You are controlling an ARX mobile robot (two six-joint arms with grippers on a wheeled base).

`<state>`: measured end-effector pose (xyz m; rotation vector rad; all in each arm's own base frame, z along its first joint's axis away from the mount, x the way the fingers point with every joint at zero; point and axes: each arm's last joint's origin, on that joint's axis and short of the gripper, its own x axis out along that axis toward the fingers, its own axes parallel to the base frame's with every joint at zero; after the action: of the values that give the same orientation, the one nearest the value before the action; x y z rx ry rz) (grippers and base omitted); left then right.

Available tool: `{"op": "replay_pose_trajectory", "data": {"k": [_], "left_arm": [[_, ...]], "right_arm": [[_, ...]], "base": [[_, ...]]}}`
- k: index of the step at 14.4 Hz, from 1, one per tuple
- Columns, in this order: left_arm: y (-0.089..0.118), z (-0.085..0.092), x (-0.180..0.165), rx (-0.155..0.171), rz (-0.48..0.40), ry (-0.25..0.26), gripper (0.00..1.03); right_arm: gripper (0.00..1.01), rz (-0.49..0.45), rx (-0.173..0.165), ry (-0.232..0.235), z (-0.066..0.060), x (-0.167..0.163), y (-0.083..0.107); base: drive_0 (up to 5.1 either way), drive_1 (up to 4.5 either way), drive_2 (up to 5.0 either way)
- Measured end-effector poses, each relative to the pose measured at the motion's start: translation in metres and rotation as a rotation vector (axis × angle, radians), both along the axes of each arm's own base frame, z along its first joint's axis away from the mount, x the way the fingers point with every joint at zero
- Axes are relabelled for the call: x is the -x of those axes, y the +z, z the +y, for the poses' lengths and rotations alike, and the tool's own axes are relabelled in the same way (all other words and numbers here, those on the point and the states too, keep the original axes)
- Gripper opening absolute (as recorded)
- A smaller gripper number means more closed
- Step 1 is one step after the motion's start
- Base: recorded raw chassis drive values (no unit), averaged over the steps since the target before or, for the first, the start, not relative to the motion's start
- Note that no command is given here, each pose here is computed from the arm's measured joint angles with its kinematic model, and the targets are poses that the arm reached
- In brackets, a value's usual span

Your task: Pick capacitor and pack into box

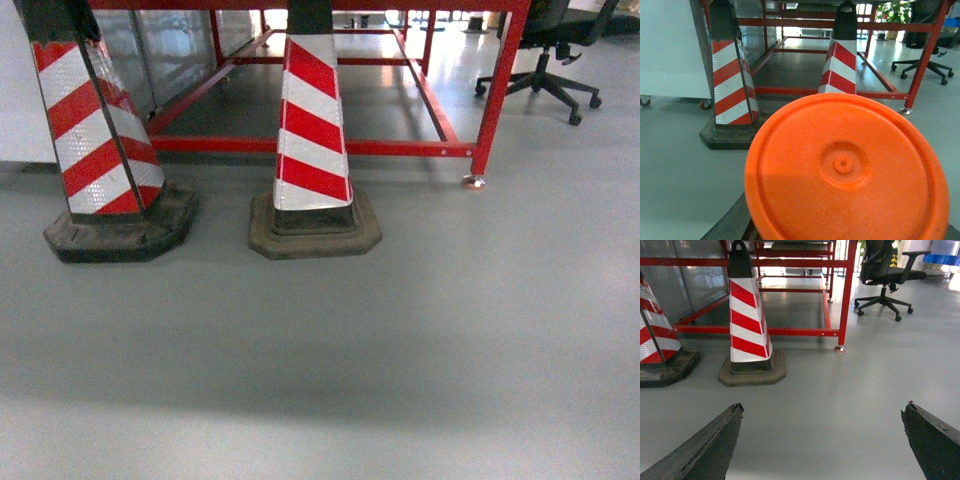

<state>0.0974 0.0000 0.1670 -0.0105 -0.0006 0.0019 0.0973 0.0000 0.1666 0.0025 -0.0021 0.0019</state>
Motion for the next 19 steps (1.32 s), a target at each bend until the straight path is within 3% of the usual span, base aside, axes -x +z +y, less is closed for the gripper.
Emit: {"op": "replay_pose_trajectory", "data": {"k": [19], "left_arm": [[-0.0004,0.0000,0.0000,0.000,0.004,-0.001,0.44]], "right_arm": [[0.98,0.000,0.000,-0.001,0.0000,0.0000,0.0000]], "base": [[0.0,4.26,-4.2]]}}
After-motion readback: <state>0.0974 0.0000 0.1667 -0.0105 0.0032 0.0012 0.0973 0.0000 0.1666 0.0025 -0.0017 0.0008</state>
